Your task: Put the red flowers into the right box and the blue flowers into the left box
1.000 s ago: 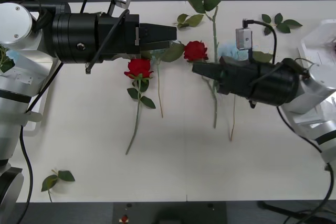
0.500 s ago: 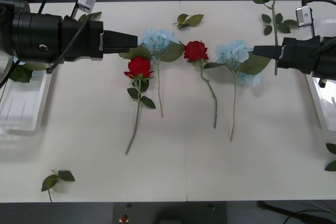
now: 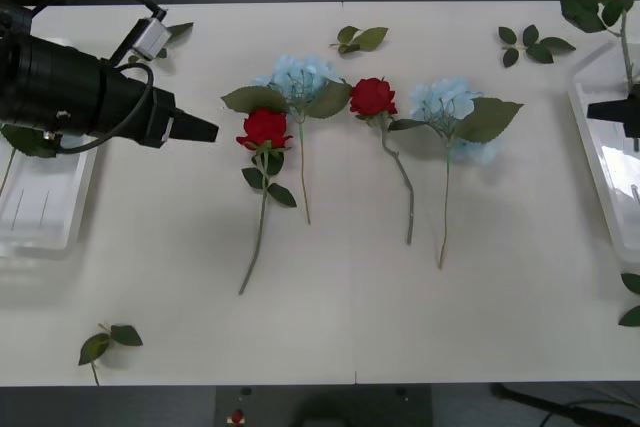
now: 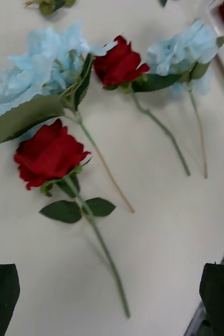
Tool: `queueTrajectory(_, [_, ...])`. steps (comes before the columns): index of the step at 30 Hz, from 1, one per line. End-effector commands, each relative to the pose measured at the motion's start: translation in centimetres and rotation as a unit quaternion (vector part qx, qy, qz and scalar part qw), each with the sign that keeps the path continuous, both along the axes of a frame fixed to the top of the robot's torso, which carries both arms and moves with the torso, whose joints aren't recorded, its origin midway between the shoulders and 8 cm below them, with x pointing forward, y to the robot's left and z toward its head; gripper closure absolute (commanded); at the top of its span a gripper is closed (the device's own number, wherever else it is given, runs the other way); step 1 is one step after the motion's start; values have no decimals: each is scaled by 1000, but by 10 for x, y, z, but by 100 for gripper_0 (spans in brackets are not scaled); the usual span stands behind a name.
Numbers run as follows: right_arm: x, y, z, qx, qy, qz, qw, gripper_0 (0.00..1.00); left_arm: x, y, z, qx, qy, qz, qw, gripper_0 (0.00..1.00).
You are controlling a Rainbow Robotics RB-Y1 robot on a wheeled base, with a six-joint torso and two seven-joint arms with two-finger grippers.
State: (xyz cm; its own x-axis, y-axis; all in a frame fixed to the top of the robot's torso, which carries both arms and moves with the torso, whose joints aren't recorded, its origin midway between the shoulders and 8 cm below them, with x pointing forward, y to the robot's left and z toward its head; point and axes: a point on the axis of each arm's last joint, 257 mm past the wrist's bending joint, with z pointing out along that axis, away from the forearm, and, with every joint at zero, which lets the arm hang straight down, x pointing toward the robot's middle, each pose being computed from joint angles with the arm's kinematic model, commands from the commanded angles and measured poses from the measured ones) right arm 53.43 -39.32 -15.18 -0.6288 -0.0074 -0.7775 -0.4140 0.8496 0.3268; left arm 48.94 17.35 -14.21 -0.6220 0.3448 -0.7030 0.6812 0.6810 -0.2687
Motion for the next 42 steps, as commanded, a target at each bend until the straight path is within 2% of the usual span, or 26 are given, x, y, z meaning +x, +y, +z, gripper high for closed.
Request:
queueTrajectory(1, [-1,-65,19,-49,3,-52,997,100,5,4,6,64,3,20,998,0])
queueTrajectory(11, [-21,-165,8,-208,30,-106,972,100,14,-7,-33,110,41,89,989,0])
queueTrajectory(16, [-27,-203,-3,-283,35,-126,950,100,20,-18,-49,126,50,124,983,0])
queueTrajectory(23, [-54,-264,-25,-368,46,-159,915,100,22,-39,-63,135,67,172,973,0])
queueTrajectory(29, [-75,-280,-56,-385,50,-168,906,100,24,-51,-76,154,68,203,965,0])
queueTrajectory(42, [-62,-267,-79,-381,26,-175,908,100,42,-64,-109,159,88,228,957,0])
